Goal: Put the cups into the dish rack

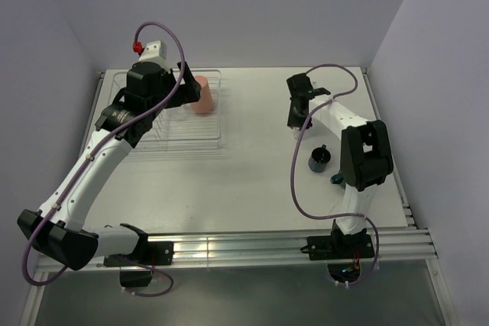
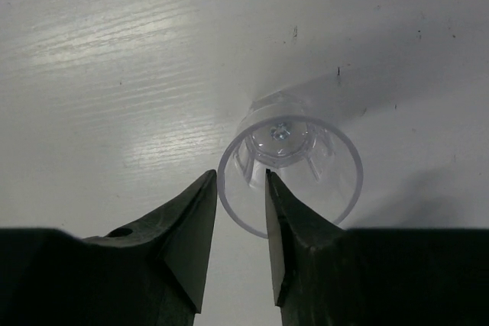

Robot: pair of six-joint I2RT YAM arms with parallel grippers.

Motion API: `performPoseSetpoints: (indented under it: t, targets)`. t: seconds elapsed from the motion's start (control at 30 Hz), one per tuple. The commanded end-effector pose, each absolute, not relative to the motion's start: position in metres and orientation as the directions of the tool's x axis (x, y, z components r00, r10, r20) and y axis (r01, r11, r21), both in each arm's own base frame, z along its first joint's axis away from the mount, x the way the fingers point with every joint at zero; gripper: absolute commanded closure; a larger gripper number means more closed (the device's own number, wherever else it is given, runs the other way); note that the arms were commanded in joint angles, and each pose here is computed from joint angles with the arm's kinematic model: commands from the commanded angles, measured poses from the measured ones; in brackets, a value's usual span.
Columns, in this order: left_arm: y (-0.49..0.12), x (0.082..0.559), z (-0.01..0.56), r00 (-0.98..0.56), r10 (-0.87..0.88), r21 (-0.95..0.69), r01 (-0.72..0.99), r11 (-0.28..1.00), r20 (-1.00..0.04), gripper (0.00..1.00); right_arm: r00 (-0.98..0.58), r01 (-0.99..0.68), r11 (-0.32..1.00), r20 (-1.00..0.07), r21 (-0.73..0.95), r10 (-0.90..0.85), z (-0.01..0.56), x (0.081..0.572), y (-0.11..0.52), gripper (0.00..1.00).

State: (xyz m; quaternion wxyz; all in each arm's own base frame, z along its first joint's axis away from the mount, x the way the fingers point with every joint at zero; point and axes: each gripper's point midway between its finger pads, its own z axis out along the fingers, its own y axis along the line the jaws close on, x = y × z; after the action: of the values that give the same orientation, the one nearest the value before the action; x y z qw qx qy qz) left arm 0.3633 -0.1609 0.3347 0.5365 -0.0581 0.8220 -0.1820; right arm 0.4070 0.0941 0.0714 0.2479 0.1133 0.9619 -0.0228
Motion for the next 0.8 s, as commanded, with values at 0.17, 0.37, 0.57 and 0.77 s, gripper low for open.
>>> performPoseSetpoints:
  t: [0.17,0.37,0.57,0.77]
  targets:
    - [-0.163,0.357,0.342,-0.398,-0.296,-0.373,0.132,0.918,-0.868,0.01,-0.828,0.229,0.973,-0.526,0.001,0.195,0.08,0.424,0.096,0.98]
    - [-0.18,0.35,0.345,-0.434,-0.301,-0.425,0.223,0.877,-0.849,0.01,-0.784,0.194,0.979,-0.589,0.064,0.194,0.128,0.419,0.105,1.0]
    - [-0.199,0.33,0.364,-0.581,-0.355,-0.664,0.494,0.561,-0.733,0.01,-0.697,-0.089,0.901,-0.672,0.426,0.249,0.239,0.392,0.169,1.0]
    - [-0.199,0.323,0.371,-0.662,-0.378,-0.762,0.565,0.316,-0.647,0.01,-0.656,-0.376,0.645,-0.682,0.666,0.322,0.338,0.342,0.235,1.0]
